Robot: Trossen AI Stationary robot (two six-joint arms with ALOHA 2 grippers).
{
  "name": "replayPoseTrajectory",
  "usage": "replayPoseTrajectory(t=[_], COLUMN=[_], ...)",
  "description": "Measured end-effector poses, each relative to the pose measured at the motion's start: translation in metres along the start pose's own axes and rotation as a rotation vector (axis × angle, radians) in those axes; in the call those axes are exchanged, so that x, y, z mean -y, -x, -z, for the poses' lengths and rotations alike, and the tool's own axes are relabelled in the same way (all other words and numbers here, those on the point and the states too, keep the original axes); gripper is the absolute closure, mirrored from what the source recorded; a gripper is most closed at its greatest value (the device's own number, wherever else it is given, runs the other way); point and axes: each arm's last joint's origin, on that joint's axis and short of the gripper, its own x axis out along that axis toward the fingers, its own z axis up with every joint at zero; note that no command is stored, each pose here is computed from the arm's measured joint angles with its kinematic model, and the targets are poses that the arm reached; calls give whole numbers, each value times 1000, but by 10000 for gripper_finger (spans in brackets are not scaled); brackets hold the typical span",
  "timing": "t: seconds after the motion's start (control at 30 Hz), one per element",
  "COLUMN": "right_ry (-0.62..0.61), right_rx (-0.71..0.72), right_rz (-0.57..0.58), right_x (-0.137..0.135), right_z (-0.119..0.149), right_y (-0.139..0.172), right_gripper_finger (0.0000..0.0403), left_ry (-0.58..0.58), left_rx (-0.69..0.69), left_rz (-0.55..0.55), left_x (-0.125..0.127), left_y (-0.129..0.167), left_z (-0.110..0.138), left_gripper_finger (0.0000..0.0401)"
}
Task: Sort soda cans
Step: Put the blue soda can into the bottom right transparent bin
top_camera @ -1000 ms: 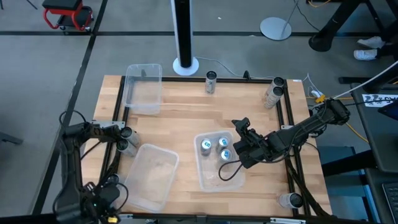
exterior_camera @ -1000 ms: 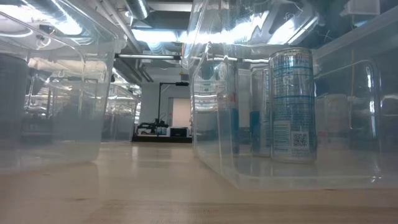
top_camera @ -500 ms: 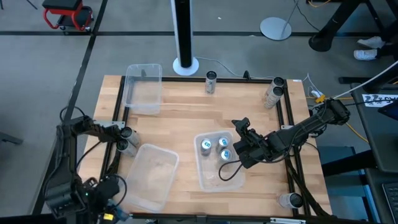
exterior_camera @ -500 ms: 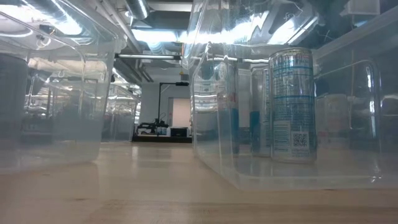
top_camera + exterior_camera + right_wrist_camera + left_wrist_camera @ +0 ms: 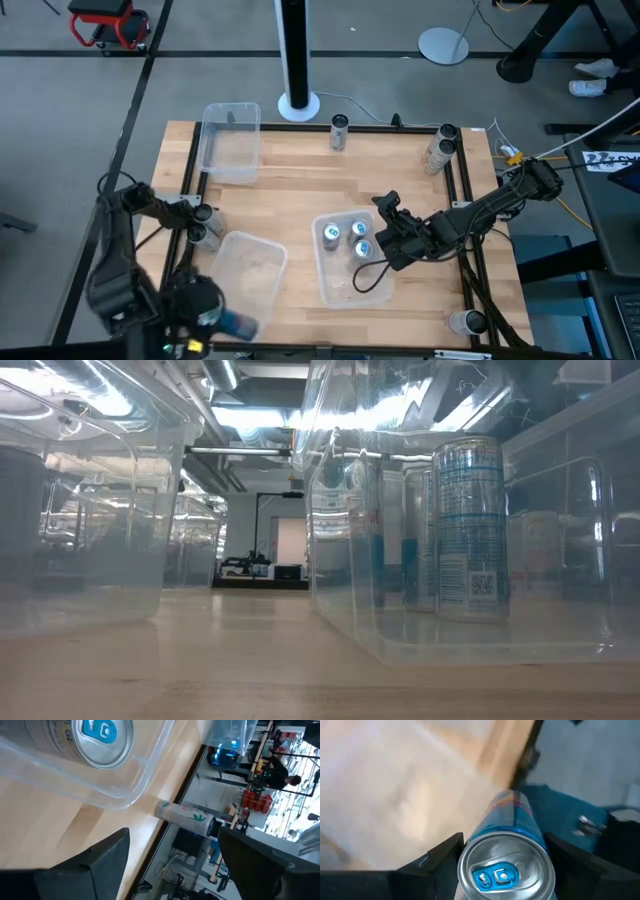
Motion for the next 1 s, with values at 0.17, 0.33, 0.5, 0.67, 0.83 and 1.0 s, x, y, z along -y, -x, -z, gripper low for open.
replayPoseTrajectory(t=[0.17, 0.33, 0.5, 0.67, 0.83, 1.0], right_ry=[0, -1, -2, -2, -1, -1], right_rx=[4, 4, 8, 17, 29, 38], right_rz=[-7, -7, -14, -32, -57, -74], right_x=[0, 0, 0, -1, -2, -2], right_z=[0, 0, 0, -1, -1, -1], right_y=[0, 0, 0, 0, 0, 0], right_gripper_finger=[98, 98, 98, 98, 98, 98], left_ry=[-155, -239, -291, -322, -375, -498], left_rx=[123, 193, 261, 257, 251, 289], left_rz=[-82, -175, -181, -176, -177, -125], left_x=[-8, -22, -33, -48, -59, -49], left_y=[-17, -37, -52, -64, -71, -85], left_z=[-38, -82, -125, -156, -175, -185], left_gripper_finger=[168, 168, 168, 168, 168, 168])
